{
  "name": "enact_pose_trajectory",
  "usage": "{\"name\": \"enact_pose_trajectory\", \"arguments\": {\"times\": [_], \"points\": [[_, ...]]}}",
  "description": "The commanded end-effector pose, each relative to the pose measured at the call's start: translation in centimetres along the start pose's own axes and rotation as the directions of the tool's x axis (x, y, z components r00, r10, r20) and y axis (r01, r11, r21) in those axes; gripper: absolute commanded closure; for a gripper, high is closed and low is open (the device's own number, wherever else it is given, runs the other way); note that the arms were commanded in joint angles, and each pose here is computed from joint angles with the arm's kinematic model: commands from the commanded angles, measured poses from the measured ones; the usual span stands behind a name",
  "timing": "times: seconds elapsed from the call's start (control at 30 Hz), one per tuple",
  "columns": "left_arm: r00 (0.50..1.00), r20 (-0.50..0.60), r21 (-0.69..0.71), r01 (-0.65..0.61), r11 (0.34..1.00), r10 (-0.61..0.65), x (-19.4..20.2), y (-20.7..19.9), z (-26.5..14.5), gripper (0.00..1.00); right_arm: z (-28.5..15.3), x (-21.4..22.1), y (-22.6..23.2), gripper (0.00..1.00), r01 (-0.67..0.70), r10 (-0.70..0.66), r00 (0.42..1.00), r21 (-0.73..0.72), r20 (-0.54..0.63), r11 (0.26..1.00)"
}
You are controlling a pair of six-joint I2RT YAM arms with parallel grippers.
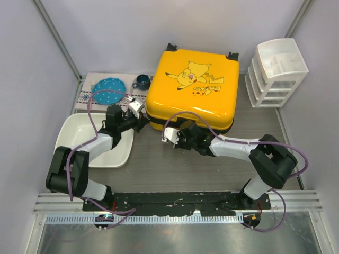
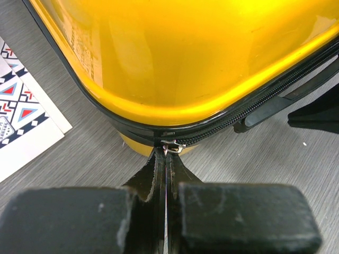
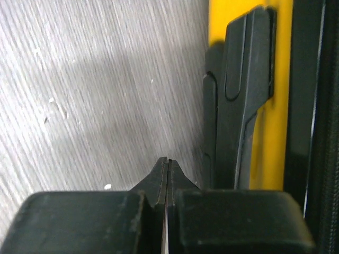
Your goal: Open, take out, and arrange the luggage
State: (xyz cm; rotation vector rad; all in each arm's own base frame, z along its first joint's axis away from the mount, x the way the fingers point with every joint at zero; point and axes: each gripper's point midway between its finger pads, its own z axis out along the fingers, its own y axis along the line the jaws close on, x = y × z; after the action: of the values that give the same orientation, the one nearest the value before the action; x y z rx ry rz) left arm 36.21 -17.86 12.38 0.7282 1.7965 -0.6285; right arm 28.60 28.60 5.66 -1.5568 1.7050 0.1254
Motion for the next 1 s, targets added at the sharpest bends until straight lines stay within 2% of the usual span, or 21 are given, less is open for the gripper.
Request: {"name": "enact_pose_trajectory", "arguments": {"times": [0.0,0.17,0.27,0.3,0.33,0.4,0.43,0.47,0.7,0.8,0.97], "points": [[0.969,0.170,-0.097,-0.163,0.982,0.178,-5.9,2.9,-0.3,1.00,-2.2,-0.4,-0.1,0.99,0.006,-0.006,1.000,-0.038,0.012,0.999],[0.969,0.172,-0.097,-0.163,0.982,0.178,-6.2,3.6,-0.5,1.00,-5.3,0.3,0.4,0.99,0.030,-0.028,0.998,-0.050,0.049,0.998],[0.971,0.175,-0.073,-0.153,0.985,0.164,-6.1,3.1,-0.5,1.00,-7.0,-1.5,0.3,0.99,0.047,-0.041,0.988,-0.038,0.151,0.998],[0.971,0.178,-0.073,-0.151,0.986,0.161,-6.1,3.0,-0.7,1.00,-7.4,-2.6,0.0,0.92,0.058,-0.053,0.980,-0.018,0.192,0.998],[0.971,0.178,-0.075,-0.147,0.986,0.158,-6.1,3.0,-0.7,1.00,-7.8,-3.2,-0.3,0.75,0.062,-0.061,0.973,0.002,0.223,0.998],[0.972,0.178,-0.079,-0.143,0.987,0.155,-6.0,3.0,-0.8,1.00,-8.0,-4.8,-1.4,0.34,0.076,-0.090,0.955,0.059,0.283,0.995],[0.971,0.182,-0.081,-0.145,0.986,0.158,-6.1,2.9,-0.8,1.00,-7.9,-4.7,-1.6,0.25,0.101,-0.121,0.949,0.083,0.291,0.991],[0.969,0.186,-0.085,-0.148,0.985,0.161,-6.1,3.0,-0.9,1.00,-7.7,-5.0,-1.9,0.21,0.113,-0.138,0.943,0.099,0.301,0.989],[0.967,0.199,-0.098,-0.140,0.985,0.157,-6.4,3.2,-0.8,1.00,-5.7,-6.0,-2.6,0.20,0.178,-0.205,0.929,0.114,0.309,0.977],[0.965,0.209,-0.106,-0.138,0.985,0.158,-6.9,3.3,-0.9,1.00,-4.3,-5.3,-3.1,0.20,0.156,-0.179,0.949,0.110,0.258,0.982],[0.965,0.215,-0.110,-0.132,0.985,0.153,-7.1,3.4,-0.9,1.00,-2.6,-3.7,-5.2,0.21,0.136,-0.162,0.977,0.184,0.136,0.973]]}}
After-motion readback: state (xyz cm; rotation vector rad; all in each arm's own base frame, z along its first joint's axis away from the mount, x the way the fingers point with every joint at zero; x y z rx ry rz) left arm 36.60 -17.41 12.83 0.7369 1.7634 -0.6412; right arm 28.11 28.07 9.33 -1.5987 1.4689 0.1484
